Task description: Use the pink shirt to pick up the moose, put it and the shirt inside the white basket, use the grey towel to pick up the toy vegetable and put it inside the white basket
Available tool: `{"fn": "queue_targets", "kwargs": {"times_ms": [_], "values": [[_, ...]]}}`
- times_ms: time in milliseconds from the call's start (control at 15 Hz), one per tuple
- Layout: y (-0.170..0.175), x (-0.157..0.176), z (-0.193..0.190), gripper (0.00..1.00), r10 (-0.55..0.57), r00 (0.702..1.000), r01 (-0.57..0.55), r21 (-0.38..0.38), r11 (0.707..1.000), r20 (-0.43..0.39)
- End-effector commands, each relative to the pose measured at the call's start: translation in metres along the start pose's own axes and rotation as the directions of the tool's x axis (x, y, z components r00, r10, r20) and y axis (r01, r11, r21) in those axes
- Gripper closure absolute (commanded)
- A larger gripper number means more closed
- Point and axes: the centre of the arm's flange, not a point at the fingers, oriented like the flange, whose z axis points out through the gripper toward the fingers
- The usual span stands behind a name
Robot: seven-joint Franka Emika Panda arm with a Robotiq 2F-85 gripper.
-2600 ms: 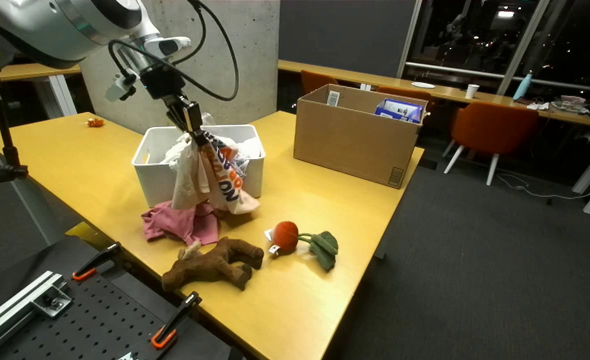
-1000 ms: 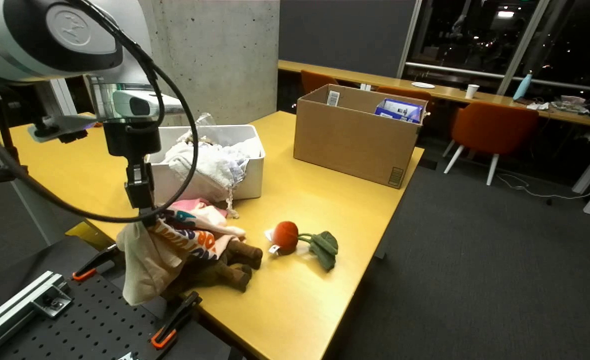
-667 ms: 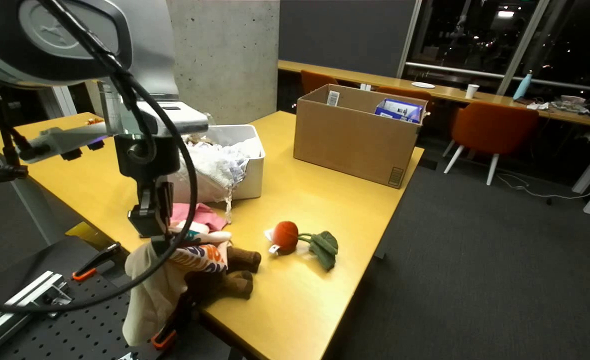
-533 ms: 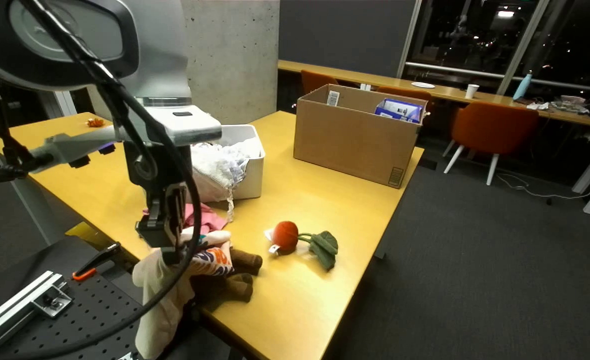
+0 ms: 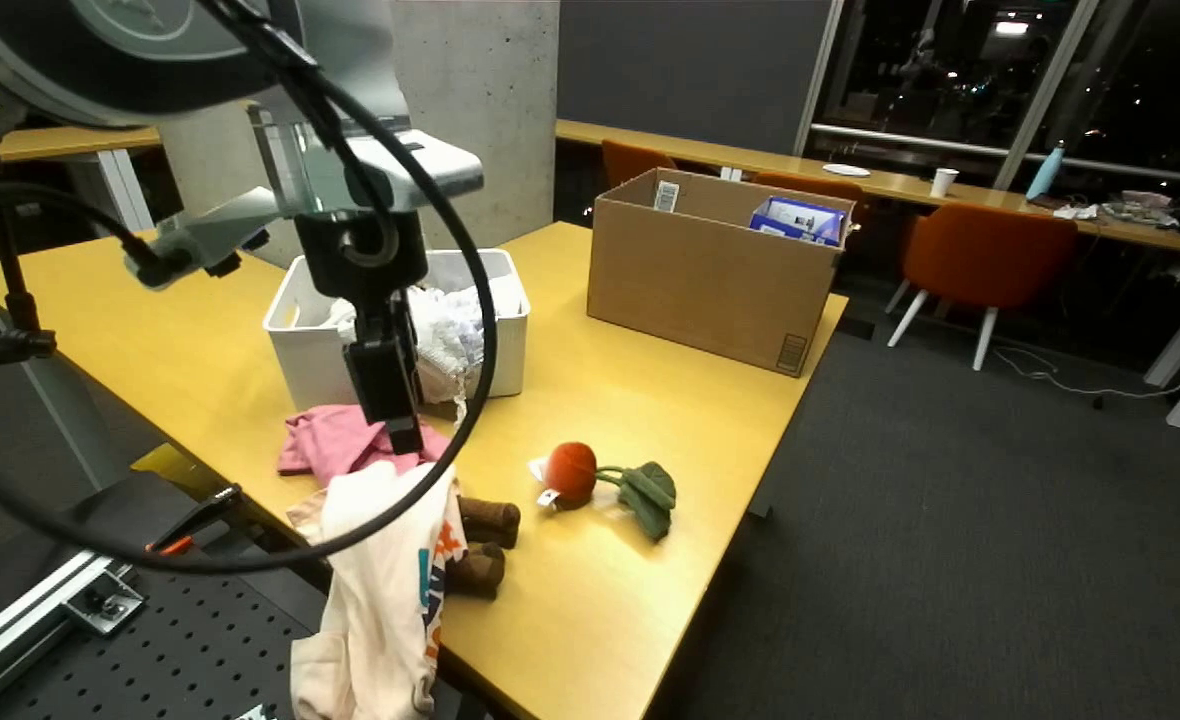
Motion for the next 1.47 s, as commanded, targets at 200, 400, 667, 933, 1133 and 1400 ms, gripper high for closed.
{"fn": "queue_targets", "kwargs": {"times_ms": [200, 400, 667, 933, 1133, 1400], "values": [[-0.056, -0.001, 0.040, 0.00, -0.111, 0.994, 0.110, 0.120, 0.987, 0.006], [-0.056, -0.024, 0.069, 0.00, -0.119, 0.992, 0.112, 0.137, 0.984, 0.037], [-0.056, -0.027, 0.107, 0.00, -0.131, 0.989, 0.122, 0.119, 0.985, 0.062], [-0.068, 0.003, 0.135, 0.00, -0.166, 0.985, 0.160, 0.100, 0.982, 0.055], [-0.086, 0.022, 0.153, 0.00, -0.203, 0.976, 0.195, 0.090, 0.977, 0.082], [-0.100, 0.031, 0.179, 0.00, -0.244, 0.962, 0.233, 0.101, 0.967, 0.123]]}}
